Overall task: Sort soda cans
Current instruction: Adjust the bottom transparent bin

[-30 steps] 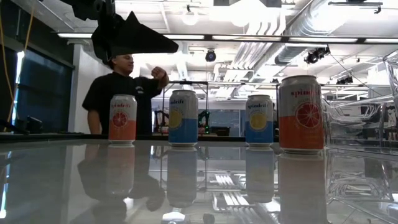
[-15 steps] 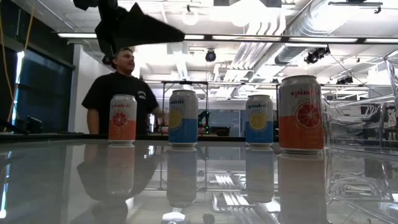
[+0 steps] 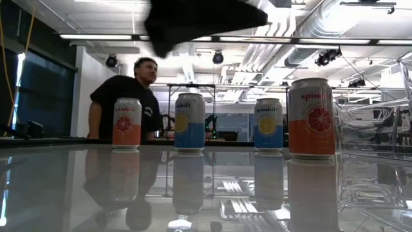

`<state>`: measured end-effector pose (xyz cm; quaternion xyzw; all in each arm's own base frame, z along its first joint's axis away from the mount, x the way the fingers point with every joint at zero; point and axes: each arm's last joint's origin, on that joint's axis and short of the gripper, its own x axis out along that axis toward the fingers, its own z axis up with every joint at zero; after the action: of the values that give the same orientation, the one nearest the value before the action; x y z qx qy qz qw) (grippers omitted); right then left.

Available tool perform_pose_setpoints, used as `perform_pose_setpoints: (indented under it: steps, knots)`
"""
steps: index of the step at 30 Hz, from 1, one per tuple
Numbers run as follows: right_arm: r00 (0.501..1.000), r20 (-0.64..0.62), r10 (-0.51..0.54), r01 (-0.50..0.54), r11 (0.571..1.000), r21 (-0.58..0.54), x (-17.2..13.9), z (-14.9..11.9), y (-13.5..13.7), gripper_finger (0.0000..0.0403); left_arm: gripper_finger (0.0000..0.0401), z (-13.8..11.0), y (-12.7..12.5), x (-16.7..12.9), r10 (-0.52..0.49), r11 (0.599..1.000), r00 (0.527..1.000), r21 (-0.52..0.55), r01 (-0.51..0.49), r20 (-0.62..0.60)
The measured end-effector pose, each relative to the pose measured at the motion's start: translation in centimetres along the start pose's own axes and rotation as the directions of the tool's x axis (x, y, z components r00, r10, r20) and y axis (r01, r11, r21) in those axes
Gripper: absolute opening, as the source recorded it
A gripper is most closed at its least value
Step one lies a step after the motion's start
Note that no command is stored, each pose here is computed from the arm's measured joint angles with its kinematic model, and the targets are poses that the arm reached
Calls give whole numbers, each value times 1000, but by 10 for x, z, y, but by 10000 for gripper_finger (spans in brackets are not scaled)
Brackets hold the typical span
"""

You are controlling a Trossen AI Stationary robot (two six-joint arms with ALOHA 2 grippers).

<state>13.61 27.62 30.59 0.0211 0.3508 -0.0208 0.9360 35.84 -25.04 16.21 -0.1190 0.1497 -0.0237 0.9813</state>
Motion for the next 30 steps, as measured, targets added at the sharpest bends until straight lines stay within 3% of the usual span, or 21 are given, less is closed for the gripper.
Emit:
perform_pose_setpoints:
  steps: [8,15,23,30]
  knots:
    - [987,158,-20,16,999,29,-11,-4,6,364,237,9,-8,57,-57,991,998,121,59,-23]
    - [973,230,30,-37,999,28,-14,1,16,364,154,-9,14,90,-5,997,998,78,10,-66]
    - [961,266,80,-82,997,-1,-16,6,24,364,65,-13,30,107,35,999,998,32,-33,-54]
    - [960,268,82,-86,996,2,-16,6,24,364,4,-15,26,127,-18,999,999,31,20,-44]
